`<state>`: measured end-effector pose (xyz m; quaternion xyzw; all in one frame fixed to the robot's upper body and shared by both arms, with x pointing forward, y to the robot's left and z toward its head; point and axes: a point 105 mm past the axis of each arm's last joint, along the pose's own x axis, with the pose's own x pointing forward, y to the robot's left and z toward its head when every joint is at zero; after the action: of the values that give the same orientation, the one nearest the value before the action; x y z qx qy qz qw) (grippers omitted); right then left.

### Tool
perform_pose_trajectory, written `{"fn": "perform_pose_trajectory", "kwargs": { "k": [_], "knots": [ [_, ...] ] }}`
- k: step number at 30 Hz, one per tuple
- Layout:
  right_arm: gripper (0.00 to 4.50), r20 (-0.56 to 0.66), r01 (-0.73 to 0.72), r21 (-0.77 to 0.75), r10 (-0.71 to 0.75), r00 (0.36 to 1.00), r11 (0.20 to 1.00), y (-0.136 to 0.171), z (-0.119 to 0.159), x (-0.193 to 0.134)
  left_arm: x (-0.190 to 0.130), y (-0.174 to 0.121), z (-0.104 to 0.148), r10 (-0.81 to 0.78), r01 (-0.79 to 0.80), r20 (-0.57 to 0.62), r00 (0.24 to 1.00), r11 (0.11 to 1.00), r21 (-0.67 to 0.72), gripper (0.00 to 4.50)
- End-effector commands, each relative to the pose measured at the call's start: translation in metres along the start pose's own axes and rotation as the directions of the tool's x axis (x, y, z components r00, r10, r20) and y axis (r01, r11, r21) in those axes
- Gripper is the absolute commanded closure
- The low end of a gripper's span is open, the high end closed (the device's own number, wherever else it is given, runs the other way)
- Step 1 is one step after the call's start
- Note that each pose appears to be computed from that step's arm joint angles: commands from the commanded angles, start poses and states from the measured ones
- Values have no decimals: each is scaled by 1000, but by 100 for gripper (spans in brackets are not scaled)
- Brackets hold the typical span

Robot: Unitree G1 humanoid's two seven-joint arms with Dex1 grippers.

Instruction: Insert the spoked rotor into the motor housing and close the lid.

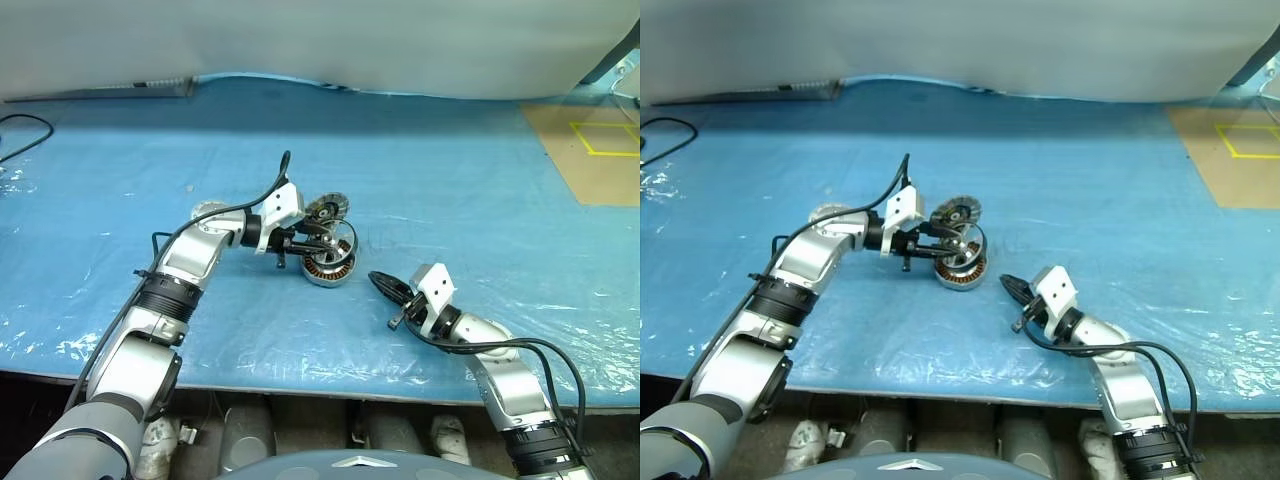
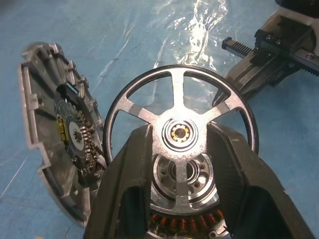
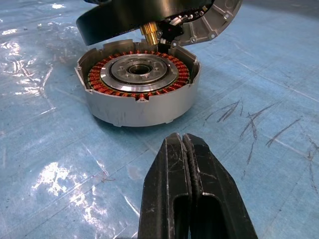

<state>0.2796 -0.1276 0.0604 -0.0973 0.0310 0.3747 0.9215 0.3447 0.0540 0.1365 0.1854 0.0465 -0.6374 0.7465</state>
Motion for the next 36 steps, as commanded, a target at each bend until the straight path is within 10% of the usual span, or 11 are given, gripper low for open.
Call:
{"fn": "perform_pose_trajectory", "kwargs": {
  "k": [1,34,36],
  "knots": [
    [450,34,-3,-19,3,999,1000,0,8,3,-1,3,9,2,-2,-3,1000,999,52,317],
    [450,17,-11,-32,12,1000,999,0,6,7,-2,0,-14,-3,3,-88,996,1000,7,317],
    [450,17,-11,-33,11,1000,999,0,6,7,-1,0,-13,-8,8,-82,997,1000,6,217]
  ]
}}
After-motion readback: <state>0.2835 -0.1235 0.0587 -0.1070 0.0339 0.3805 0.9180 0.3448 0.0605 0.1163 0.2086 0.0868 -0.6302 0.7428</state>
